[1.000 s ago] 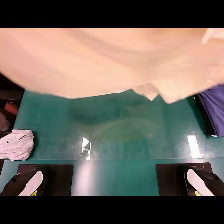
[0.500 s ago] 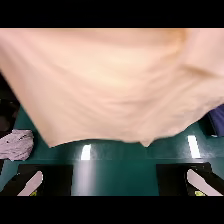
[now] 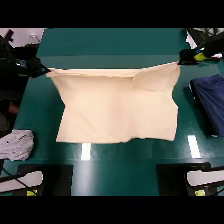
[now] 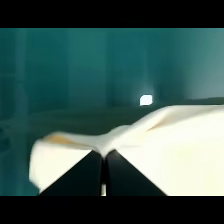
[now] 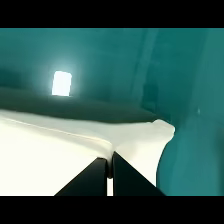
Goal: Fold the shirts.
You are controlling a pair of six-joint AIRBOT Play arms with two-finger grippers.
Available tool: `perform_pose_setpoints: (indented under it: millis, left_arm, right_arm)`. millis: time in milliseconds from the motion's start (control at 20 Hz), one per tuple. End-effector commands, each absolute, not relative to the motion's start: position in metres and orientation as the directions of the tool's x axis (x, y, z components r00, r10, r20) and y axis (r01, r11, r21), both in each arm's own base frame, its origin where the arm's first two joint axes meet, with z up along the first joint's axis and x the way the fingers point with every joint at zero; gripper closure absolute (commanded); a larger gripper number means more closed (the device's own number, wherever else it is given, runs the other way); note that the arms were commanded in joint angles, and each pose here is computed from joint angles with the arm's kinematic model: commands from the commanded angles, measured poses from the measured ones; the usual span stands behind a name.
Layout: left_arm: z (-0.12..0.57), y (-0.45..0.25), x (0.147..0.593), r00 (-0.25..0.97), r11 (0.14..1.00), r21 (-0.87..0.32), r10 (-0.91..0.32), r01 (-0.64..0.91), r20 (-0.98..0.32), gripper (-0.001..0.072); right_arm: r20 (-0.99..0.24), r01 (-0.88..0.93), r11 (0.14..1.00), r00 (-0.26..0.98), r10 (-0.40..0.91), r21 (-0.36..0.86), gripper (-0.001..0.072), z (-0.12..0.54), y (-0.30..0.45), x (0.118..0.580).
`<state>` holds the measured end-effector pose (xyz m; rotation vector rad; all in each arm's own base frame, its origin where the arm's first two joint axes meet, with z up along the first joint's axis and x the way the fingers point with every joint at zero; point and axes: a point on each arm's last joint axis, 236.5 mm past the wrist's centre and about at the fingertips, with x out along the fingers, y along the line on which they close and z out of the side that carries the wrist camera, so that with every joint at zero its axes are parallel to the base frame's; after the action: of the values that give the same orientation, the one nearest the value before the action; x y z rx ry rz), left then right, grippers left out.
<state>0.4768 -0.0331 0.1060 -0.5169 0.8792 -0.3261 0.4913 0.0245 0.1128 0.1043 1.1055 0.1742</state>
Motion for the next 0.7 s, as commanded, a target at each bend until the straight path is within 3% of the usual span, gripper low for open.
perform_pose_setpoints:
  millis: [0, 150, 300, 500, 650]
  left_arm:
    - [0.079, -0.021, 0.536, 0.72, 0.782, -0.622, -0.454, 0.039, -0.525, 0.0687]
    - [0.078, -0.007, 0.56, 0.789, 0.799, -0.601, -0.388, 0.03, -0.476, 0.0687]
    - [0.079, -0.014, 0.565, 0.801, 0.846, -0.528, -0.367, 0.076, -0.473, 0.0687]
    - [0.045, -0.035, 0.543, 0.691, 0.914, -0.366, -0.378, 0.173, -0.616, 0.0687]
    - [0.008, -0.033, 0.51, 0.555, 0.935, -0.295, -0.355, 0.198, -0.752, 0.0687]
  right_arm:
    - [-0.827, -0.026, 0.983, 0.538, 0.165, 0.179, 0.0695, 0.079, 0.021, 0.548]
    - [-0.73, 0.008, 0.981, 0.669, 0.139, 0.194, 0.0696, 0.094, 0.014, 0.585]
    - [-0.698, 0.008, 0.99, 0.71, 0.094, 0.142, 0.0695, 0.101, 0.007, 0.594]
    - [-0.818, -0.01, 0.999, 0.575, -0.021, -0.033, 0.0696, 0.069, -0.007, 0.563]
    - [-0.925, -0.027, 0.998, 0.377, -0.05, -0.065, 0.0696, 0.018, -0.011, 0.518]
